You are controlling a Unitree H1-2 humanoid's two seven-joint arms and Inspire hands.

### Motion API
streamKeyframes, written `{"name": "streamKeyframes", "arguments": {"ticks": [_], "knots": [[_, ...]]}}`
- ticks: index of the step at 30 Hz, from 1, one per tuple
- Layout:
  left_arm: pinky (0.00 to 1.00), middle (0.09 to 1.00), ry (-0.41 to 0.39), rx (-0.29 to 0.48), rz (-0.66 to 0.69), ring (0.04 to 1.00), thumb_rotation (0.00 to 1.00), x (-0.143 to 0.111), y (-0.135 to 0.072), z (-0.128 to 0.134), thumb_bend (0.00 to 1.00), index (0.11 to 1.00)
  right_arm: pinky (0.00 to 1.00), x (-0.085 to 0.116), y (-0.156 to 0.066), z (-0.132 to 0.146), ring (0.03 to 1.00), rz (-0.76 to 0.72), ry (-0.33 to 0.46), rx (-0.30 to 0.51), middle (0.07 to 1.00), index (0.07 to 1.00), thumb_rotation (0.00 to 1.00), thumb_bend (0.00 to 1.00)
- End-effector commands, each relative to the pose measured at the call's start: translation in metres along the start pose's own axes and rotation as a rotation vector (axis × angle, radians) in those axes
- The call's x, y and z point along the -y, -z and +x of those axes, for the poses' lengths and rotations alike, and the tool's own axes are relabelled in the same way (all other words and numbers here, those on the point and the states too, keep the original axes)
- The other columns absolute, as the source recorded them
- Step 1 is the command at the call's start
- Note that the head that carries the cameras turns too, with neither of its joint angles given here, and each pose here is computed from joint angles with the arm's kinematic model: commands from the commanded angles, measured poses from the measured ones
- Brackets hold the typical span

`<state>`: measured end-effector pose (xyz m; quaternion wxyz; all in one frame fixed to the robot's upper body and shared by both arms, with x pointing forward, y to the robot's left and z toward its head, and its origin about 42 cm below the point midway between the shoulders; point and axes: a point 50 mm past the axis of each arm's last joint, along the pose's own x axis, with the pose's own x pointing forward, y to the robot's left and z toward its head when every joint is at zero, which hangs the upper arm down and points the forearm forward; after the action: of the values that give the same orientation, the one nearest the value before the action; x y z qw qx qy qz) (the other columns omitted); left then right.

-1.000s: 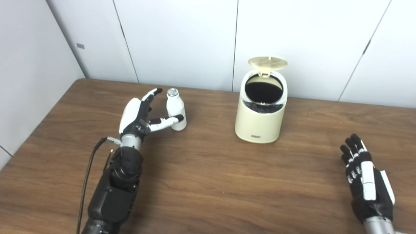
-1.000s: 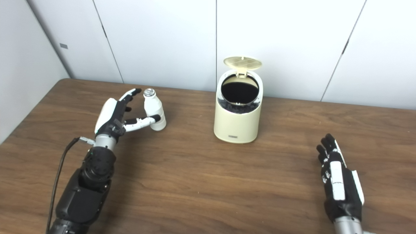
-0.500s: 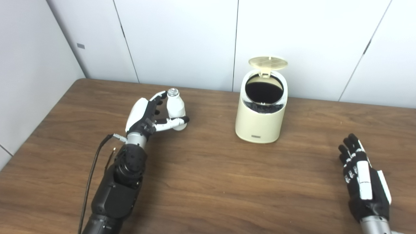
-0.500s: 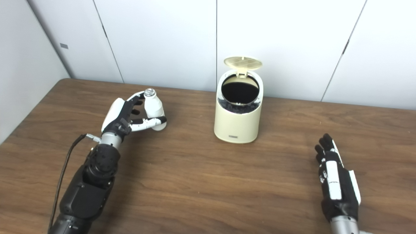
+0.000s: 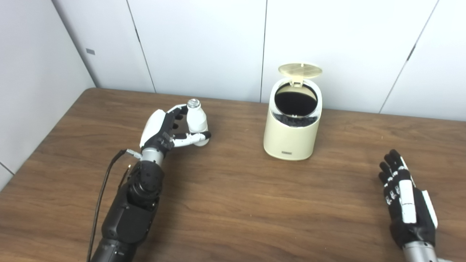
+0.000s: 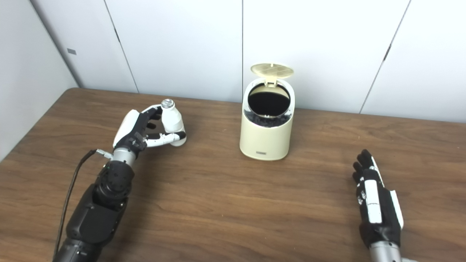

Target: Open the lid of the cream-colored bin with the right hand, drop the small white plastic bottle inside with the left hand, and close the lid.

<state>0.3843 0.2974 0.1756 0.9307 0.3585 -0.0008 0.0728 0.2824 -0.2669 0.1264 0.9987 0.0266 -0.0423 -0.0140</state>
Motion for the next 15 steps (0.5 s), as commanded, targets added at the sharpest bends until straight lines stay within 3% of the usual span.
{"name": "streamKeyframes", "arguments": {"ticks": [1,9,14,15], "knots": [[0.74,0.806,-0.058,0.071,0.010,0.811,0.33,-0.0139,-0.0159,0.0090,0.86,0.817,0.98,-0.0026,-0.0194,0.0091,0.966,-0.011,-0.013,0.085,0.967,0.951,0.87,0.63],[0.57,0.671,-0.059,0.074,-0.014,0.637,0.26,-0.0107,-0.0153,0.0105,0.78,0.732,0.98,-0.0022,-0.0189,0.0090,0.976,-0.027,-0.012,0.088,0.973,0.959,0.88,0.64],[0.45,0.569,-0.069,0.075,-0.090,0.524,0.05,-0.0073,-0.0149,0.0119,0.71,0.629,0.96,-0.0031,-0.0193,0.0085,0.973,-0.033,-0.007,0.092,0.962,0.946,0.87,0.65],[0.43,0.506,-0.071,0.074,-0.107,0.499,0.03,-0.0067,-0.0148,0.0123,0.61,0.584,0.96,-0.0032,-0.0195,0.0085,0.974,-0.035,-0.007,0.092,0.962,0.945,0.87,0.66]]}}
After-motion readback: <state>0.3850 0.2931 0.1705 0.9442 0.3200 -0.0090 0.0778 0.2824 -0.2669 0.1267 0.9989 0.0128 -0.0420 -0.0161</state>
